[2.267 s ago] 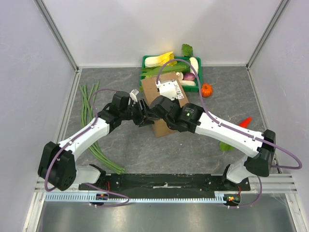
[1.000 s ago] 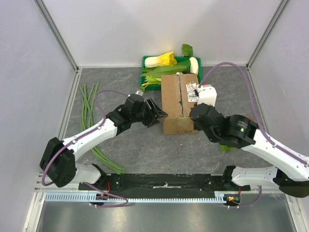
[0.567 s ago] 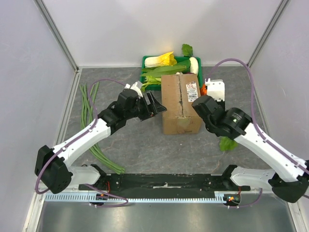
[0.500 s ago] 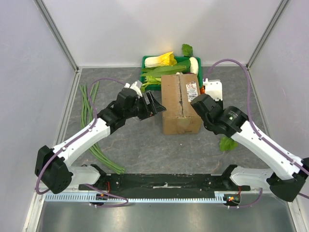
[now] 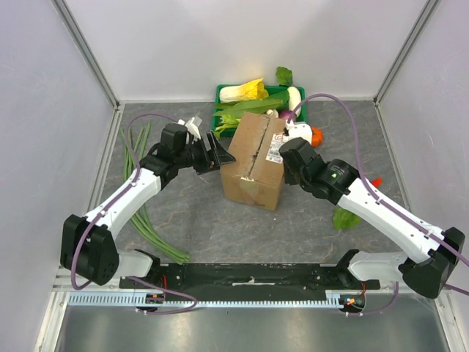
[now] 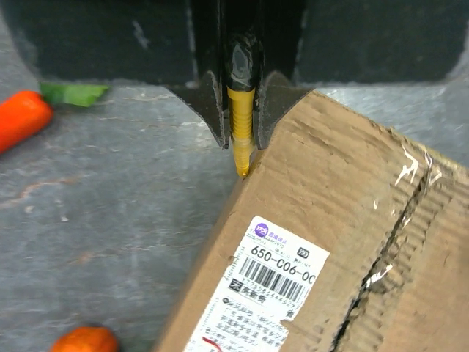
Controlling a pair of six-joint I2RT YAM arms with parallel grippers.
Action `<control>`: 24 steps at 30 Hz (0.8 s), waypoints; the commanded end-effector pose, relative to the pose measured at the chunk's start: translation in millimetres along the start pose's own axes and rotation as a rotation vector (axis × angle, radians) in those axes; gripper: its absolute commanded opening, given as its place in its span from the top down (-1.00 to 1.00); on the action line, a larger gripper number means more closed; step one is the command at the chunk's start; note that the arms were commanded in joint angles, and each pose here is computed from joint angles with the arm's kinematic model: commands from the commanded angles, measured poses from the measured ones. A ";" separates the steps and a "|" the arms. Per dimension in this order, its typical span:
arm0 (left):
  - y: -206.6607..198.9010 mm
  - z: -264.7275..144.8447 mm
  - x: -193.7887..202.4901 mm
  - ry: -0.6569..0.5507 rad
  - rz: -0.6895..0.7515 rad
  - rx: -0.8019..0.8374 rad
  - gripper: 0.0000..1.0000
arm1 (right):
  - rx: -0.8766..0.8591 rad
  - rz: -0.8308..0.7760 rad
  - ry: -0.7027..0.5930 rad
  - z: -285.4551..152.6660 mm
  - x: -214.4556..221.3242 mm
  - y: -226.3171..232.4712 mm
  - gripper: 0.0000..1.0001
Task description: Unpack the express box
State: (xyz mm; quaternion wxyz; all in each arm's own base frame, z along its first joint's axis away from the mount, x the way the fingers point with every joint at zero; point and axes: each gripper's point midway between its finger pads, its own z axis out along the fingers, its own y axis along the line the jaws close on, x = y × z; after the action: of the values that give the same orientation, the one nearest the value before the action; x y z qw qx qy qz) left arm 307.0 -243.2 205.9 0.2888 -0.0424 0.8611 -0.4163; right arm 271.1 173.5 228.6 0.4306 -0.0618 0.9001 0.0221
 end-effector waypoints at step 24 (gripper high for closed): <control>71.9 -62.4 -63.4 -0.154 0.031 -0.335 -0.60 | -0.520 -0.196 -0.211 -89.5 -69.6 98.1 1.00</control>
State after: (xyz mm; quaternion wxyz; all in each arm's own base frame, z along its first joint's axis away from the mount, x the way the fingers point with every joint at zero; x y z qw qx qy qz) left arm 339.5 -158.7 200.2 0.3320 -0.0765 0.8839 -0.3203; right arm 234.5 250.9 286.8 0.4509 -0.2207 0.8497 0.1615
